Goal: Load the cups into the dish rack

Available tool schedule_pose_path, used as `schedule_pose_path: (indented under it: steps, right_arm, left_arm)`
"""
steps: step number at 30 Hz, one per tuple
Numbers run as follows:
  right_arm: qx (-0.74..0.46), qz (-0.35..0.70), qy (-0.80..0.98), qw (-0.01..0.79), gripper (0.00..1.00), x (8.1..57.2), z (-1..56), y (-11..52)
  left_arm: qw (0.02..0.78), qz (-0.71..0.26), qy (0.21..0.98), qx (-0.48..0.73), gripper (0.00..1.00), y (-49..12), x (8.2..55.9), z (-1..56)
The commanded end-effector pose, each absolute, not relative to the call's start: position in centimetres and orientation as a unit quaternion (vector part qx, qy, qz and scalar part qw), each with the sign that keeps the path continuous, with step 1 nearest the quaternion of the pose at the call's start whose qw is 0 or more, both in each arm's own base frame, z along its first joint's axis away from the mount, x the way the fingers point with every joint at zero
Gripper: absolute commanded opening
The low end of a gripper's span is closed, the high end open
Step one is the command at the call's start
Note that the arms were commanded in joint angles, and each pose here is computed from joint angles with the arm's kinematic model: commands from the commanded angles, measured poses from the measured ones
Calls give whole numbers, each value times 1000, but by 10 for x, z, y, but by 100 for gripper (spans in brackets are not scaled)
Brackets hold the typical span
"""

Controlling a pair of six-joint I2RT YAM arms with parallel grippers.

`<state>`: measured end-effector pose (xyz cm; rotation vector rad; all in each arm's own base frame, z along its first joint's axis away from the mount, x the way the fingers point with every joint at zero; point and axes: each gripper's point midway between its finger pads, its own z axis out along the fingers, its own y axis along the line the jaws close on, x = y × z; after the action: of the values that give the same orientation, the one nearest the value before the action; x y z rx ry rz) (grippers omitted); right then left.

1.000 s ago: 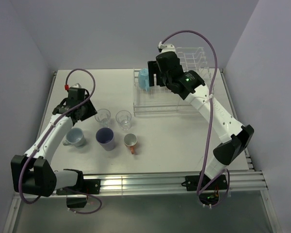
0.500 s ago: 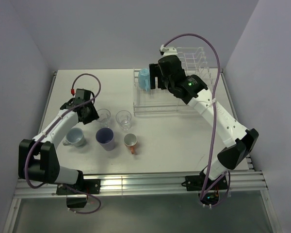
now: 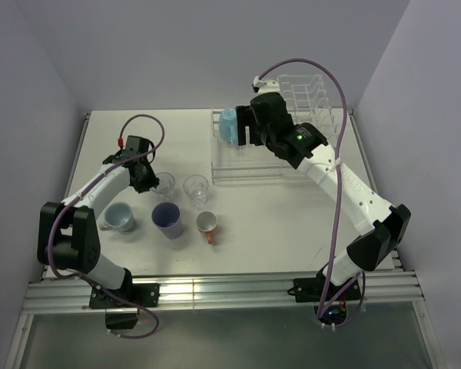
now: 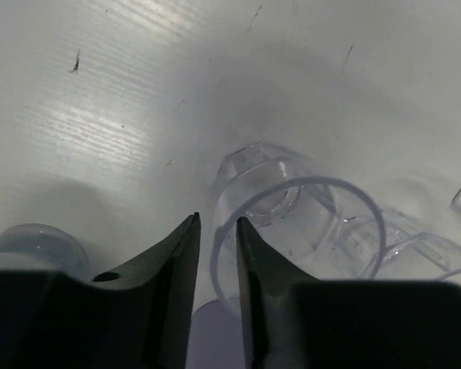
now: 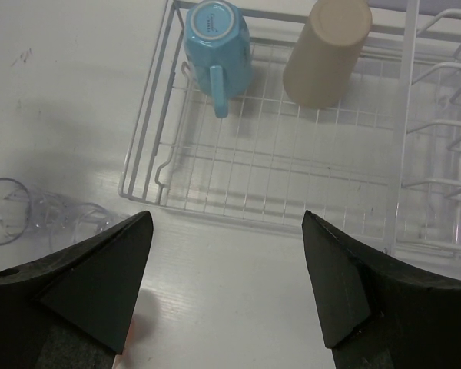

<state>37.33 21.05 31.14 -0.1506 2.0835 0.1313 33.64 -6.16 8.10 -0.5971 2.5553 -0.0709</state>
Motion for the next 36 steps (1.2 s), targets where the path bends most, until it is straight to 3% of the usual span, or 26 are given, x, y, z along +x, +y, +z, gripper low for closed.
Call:
schedule_pose_path:
  steps: [1,3,5,10,17,23,28,36]
  right_arm:
    - [-52,79,843,530,86,368,336,212]
    - [-55,84,841,531,86,365,338,211]
    - [-57,85,842,529,86,363,335,210]
    - [-55,81,842,531,86,359,335,205]
    - [-63,122,833,537,86,351,349,215]
    - [-86,212,798,557,86,326,375,228]
    - [-128,333,735,577,87,291,414,247]
    - [-189,477,616,598,89,234,448,262]
  left_arm:
    - [280,-26,934,-222,29,-68,358,99]
    - [280,-24,934,-221,11,-70,362,98]
    - [278,-26,935,-219,0,-72,364,97]
    - [293,-30,931,-213,0,-71,369,111]
    - [391,-101,888,-221,0,-59,393,228]
    - [443,-307,828,-154,0,-95,384,337]
    - [383,-531,754,-57,0,-159,336,384]
    - [371,-657,654,56,0,-190,277,424]
